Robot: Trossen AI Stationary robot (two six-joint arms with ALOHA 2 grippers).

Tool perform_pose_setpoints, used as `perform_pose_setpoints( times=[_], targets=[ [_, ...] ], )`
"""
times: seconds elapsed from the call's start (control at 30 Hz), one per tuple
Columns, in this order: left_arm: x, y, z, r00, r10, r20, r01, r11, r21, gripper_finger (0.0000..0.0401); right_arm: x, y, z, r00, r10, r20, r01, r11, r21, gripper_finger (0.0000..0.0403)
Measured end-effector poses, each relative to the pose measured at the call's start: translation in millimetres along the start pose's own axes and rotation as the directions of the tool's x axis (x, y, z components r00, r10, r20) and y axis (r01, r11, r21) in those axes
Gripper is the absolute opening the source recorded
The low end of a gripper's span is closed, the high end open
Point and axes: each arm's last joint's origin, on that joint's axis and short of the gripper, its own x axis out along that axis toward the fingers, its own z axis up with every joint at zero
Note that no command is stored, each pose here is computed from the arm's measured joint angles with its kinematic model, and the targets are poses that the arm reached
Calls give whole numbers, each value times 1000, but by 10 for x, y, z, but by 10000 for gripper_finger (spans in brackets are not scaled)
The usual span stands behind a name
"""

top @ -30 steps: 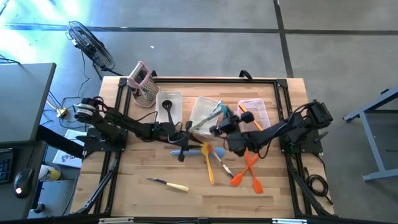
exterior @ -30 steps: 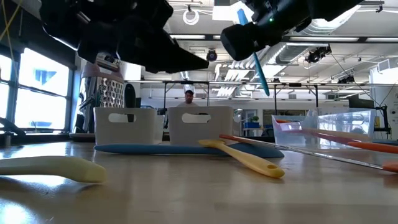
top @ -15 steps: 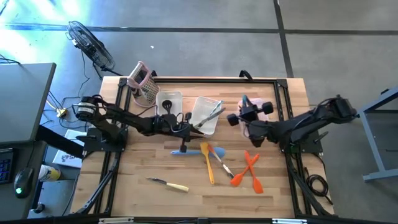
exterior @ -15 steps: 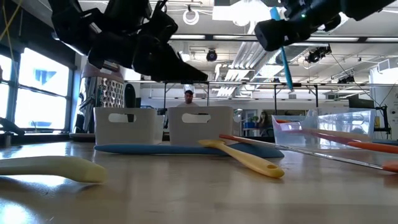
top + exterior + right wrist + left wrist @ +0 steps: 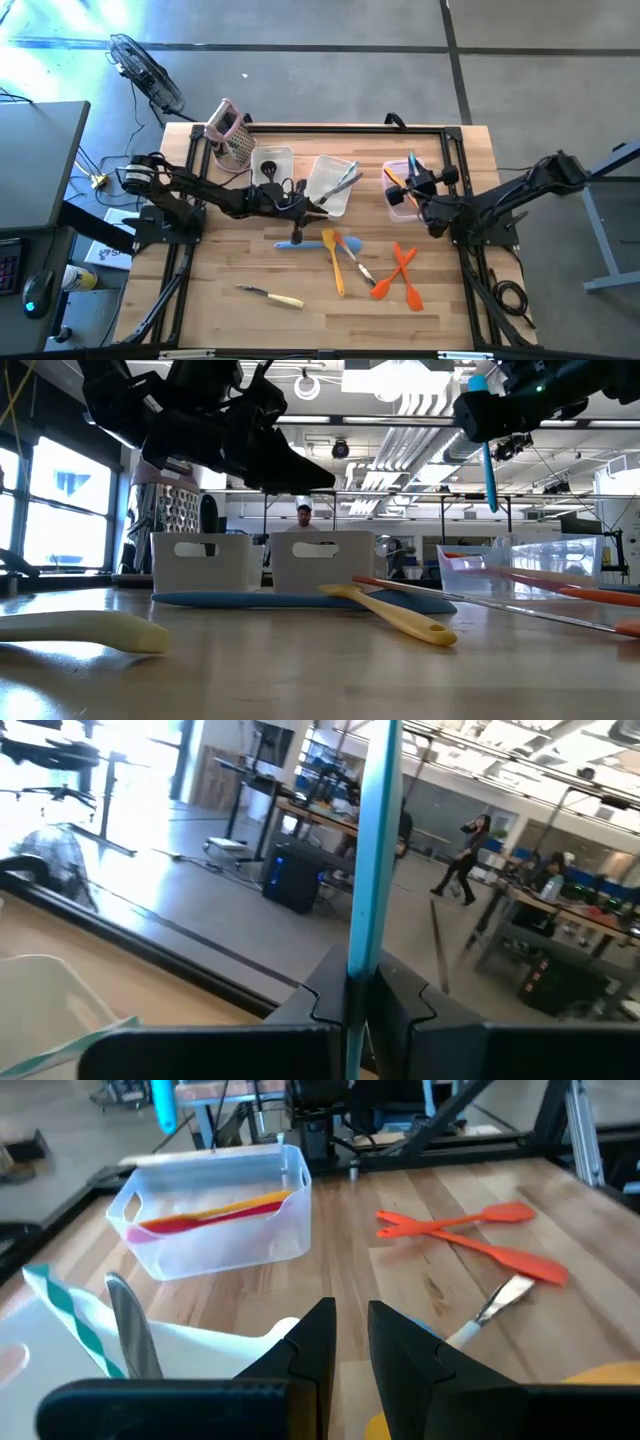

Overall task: Pick & Place Kitchen Items
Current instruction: Put the blue spatula into the transparent bin

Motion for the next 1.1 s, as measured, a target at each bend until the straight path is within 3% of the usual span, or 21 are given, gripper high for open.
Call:
perform_pose_setpoints(
  times=[0.23,0.57,0.8,1.1],
  targets=[
    [0,0,7,1000,4,7,-3,990,-140,57,-116,-51,-67,998,60,17,-60,997,-45,9],
    [0,-7,15,999,40,12,-32,928,-372,57,-211,-162,-284,992,121,35,-120,992,-30,9],
    [1,-104,22,1000,26,14,-18,922,-388,57,-313,-191,-374,981,187,54,-188,981,34,9],
    [-6,-315,25,999,-34,7,34,923,-383,57,-316,-189,-469,980,190,55,-194,977,85,9]
  ],
)
